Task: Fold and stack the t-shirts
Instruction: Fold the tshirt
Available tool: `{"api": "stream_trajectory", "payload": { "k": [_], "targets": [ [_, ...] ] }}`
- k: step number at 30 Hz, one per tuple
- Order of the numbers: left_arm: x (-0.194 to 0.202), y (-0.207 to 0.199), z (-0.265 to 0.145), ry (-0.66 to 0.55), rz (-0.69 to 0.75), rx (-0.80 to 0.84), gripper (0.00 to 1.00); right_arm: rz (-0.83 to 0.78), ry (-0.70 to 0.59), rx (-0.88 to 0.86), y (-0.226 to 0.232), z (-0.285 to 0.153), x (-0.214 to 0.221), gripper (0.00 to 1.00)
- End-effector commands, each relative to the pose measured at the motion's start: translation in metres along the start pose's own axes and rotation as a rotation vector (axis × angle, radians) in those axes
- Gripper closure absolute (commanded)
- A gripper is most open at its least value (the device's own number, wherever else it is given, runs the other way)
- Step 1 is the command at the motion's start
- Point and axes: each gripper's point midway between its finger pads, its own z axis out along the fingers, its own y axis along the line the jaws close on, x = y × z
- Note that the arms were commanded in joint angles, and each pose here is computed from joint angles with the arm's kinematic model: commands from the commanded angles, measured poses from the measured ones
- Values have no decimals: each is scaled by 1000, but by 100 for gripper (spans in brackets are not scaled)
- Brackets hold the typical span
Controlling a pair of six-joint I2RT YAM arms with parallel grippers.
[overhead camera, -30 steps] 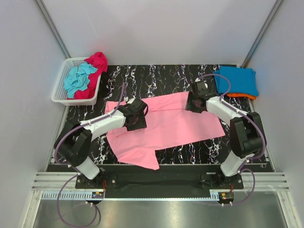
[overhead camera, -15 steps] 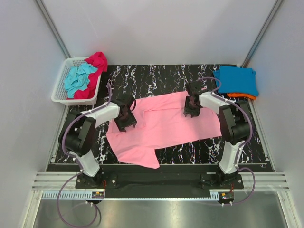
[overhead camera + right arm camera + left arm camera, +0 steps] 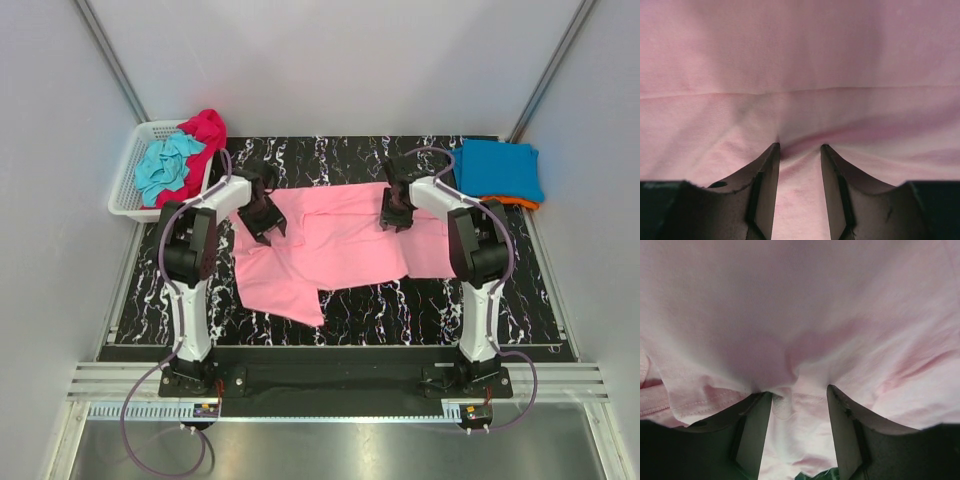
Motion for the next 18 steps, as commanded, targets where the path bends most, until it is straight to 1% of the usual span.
{"api": "stream_trajectory", "payload": {
  "k": [1, 2, 5, 6, 8, 9, 10, 12, 13, 14, 15, 16, 17, 18],
  "targets": [
    [-48, -13, 31, -74, 10, 22, 46, -34, 47, 35, 0, 28, 5, 54],
    [-57, -18, 31, -84, 9, 29, 45, -36, 32, 26, 5, 27, -6, 54],
    [-81, -34, 39, -95, 20, 64, 45, -49, 47, 40, 6, 38, -13, 54],
    [-88, -44, 45, -88, 31, 90, 45, -46, 19, 33, 10, 36, -27, 54],
    [-97, -48, 48, -81, 35, 108, 45, -48, 29, 41, 9, 42, -31, 54],
    [-102, -55, 44, -91, 47, 131, 45, -47, 7, 34, 12, 39, -43, 54],
    [-105, -55, 41, -100, 52, 135, 45, -47, 5, 38, 11, 39, -46, 55],
    [-107, -50, 35, -129, 74, 117, 44, -52, -19, 49, 8, 33, -55, 55],
    [-112, -52, 16, -172, 84, 129, 44, -50, -45, 49, 7, 24, -62, 55],
    [-114, -48, 9, -196, 90, 120, 44, -47, -53, 50, 5, 20, -65, 55],
    [-111, -34, 7, -222, 109, 79, 43, -55, -62, 44, 5, 15, -68, 55],
    [-117, -36, -3, -272, 120, 105, 43, -55, -88, 35, 5, 3, -75, 55],
    [-120, -40, -39, -347, 131, 158, 43, -61, -101, 30, 5, 0, -76, 55],
    [-107, -21, -32, -344, 149, 127, 42, -73, -111, 20, 5, -6, -77, 54]
  ]
}}
